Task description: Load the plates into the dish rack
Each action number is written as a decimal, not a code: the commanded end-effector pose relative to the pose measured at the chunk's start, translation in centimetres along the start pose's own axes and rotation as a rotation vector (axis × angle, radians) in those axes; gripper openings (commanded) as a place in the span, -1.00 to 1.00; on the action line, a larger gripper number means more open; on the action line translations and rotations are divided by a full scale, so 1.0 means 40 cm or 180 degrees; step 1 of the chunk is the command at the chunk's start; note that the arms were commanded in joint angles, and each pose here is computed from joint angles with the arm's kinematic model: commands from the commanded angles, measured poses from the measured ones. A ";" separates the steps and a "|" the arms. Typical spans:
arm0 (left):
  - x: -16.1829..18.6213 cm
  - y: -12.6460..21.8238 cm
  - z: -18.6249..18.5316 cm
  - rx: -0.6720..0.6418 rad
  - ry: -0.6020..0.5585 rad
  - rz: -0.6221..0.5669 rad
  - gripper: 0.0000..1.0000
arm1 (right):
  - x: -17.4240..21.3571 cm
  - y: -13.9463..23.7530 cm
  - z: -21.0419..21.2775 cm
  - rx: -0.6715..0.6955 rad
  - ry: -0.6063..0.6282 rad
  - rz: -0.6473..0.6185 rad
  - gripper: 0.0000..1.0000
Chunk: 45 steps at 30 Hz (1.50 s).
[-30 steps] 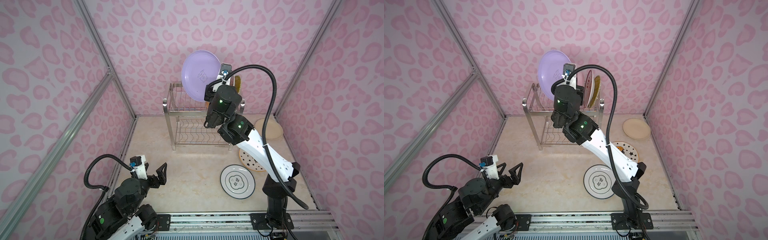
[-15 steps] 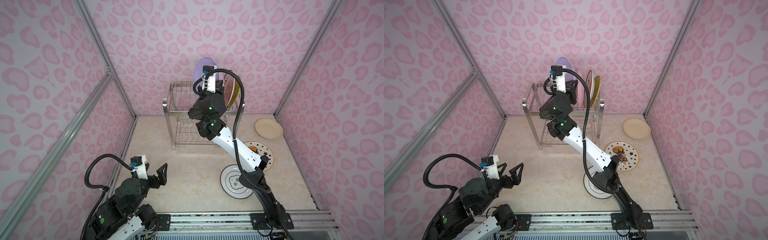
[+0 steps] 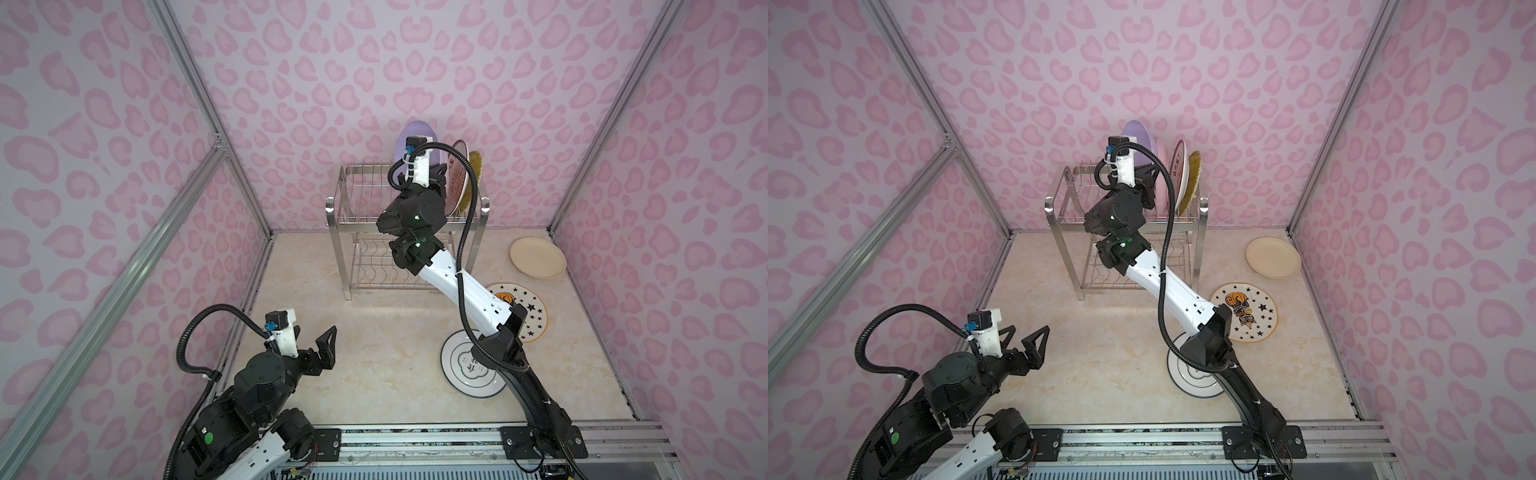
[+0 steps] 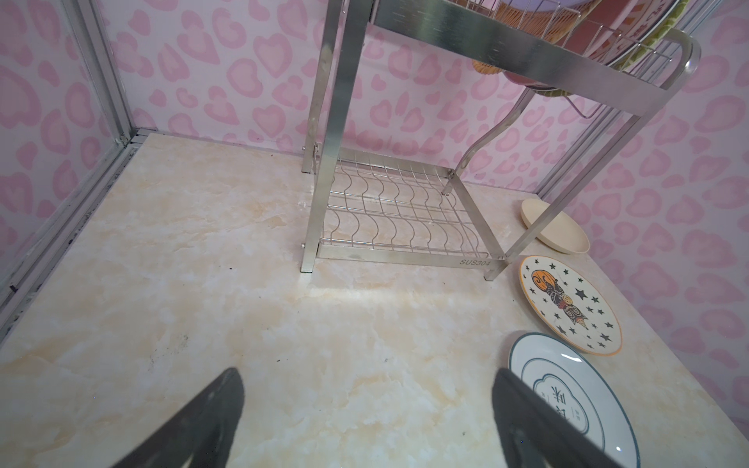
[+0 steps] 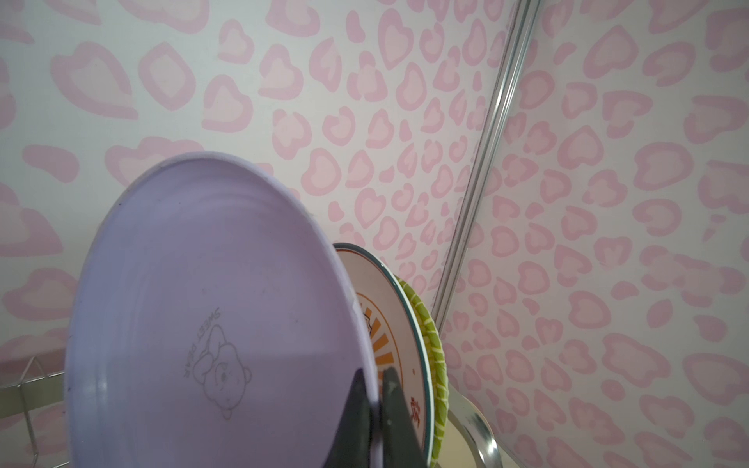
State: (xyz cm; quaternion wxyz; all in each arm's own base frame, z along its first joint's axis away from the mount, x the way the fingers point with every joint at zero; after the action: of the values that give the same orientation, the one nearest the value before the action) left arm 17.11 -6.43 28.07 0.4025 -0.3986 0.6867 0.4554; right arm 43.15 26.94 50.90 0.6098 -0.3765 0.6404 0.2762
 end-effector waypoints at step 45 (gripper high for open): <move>-0.676 0.129 -0.459 0.2606 0.1939 -0.0416 0.97 | -0.138 0.346 -0.250 -0.1578 0.0187 -0.2727 -1.00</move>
State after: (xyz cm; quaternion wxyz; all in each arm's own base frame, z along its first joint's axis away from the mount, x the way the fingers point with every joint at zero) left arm 18.83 -16.17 55.74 0.3712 -0.3886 0.8388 0.0873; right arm 27.75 27.48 54.19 0.5185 -0.7293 0.4072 0.1829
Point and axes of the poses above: each gripper's point midway between its finger pads, its own y axis back along the fingers, its own z axis along the line the jaws close on, x = y × z, the point moved 1 cm from there along y, back along the fingers, and after that the axes turned 2 degrees about -y, right-handed, at the moved point
